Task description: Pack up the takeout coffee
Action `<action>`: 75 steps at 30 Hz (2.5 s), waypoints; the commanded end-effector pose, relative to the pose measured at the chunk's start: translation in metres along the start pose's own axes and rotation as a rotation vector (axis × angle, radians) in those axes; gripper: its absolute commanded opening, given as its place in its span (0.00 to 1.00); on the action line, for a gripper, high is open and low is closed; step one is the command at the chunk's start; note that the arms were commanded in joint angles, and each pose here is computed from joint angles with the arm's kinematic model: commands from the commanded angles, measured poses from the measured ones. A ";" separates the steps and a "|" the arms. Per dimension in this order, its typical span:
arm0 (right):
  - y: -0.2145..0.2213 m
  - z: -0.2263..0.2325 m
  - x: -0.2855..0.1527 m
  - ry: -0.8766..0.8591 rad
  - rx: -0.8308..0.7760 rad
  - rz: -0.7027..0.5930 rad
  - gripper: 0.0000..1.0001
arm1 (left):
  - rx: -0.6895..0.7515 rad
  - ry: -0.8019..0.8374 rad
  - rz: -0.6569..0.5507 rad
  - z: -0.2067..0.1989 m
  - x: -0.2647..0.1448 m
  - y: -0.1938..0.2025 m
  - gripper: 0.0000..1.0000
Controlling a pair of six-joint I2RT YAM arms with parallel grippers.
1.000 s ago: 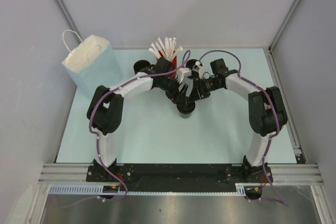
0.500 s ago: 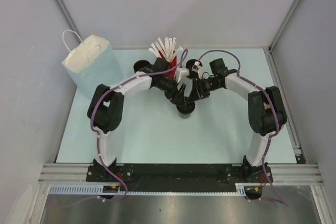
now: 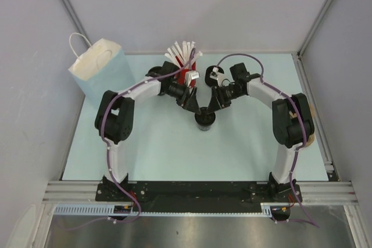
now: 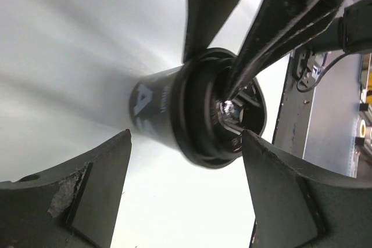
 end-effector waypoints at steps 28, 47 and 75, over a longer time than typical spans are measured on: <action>0.002 -0.005 0.018 -0.087 -0.131 0.167 0.37 | -0.059 0.006 -0.123 0.015 -0.033 0.004 0.70; 0.000 -0.006 0.018 -0.056 -0.140 0.156 0.37 | -0.079 0.033 -0.057 0.011 -0.018 0.020 0.70; 0.009 -0.010 0.025 -0.021 -0.176 0.188 0.36 | -0.150 -0.124 0.135 0.046 0.012 0.067 0.46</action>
Point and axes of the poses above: each gripper's point midway between its finger pads, its own x axis out along the fingers, its own z axis along the line the jaws close on, y = z × x, the point moved 3 cm from there along -x, back along the fingers, and after that the axes turned 4 degrees about x, right-handed, at the moved point
